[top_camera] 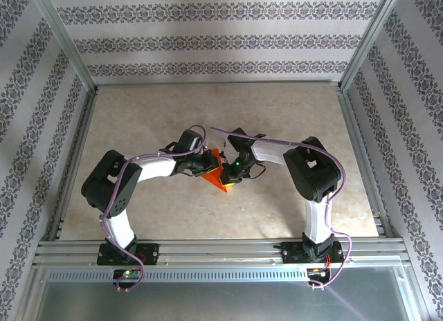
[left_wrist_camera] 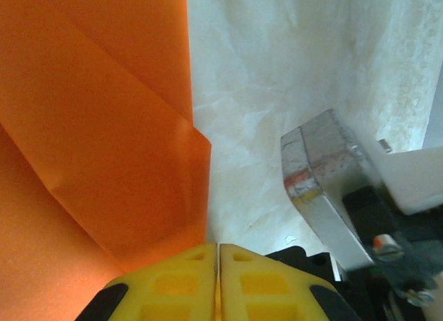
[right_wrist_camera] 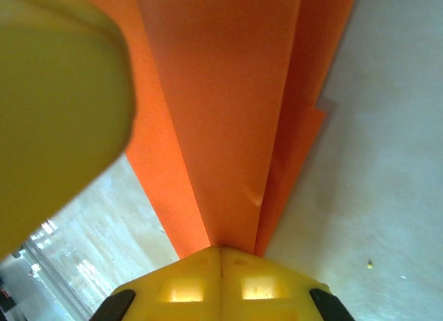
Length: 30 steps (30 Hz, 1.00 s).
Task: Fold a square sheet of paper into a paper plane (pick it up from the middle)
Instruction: Fourth fold the wing at the center of the table.
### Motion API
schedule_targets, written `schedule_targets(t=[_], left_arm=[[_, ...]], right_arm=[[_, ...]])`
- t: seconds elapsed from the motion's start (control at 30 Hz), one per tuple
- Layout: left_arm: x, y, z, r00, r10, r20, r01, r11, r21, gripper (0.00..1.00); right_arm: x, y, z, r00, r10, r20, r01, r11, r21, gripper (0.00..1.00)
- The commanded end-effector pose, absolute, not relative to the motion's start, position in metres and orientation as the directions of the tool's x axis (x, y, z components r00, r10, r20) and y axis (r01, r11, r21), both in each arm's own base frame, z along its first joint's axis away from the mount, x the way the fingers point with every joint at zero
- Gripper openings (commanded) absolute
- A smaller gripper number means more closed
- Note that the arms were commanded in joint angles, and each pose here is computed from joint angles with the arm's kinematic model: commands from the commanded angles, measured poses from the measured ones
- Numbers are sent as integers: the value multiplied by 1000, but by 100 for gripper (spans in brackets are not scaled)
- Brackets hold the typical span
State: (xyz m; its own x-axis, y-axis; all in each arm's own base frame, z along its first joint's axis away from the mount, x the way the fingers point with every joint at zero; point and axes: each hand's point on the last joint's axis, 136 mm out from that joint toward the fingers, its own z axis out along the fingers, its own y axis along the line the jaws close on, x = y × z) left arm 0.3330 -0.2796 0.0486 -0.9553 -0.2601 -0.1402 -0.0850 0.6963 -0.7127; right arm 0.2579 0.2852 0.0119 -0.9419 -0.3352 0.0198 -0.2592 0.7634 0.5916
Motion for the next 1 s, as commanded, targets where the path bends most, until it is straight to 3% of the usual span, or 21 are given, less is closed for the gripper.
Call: schedule_targets(t=[0.0,0.57,0.97], left_arm=[[321,-284,32,-963,-248,-104,-107,708,-698,10],[322,-266,3,-959,-258,-117,-143,798,-586,10],[357,-245,6,-953,-269,-141,-137,793,-594,12]], right_arm=[[243,242,-40,-947,-288,140,-212,893,396,6],[237,224,-51,-946,-280,161,-228,933,280,5],[226,205,-62,-941,-280,190,-243,950,195,5]])
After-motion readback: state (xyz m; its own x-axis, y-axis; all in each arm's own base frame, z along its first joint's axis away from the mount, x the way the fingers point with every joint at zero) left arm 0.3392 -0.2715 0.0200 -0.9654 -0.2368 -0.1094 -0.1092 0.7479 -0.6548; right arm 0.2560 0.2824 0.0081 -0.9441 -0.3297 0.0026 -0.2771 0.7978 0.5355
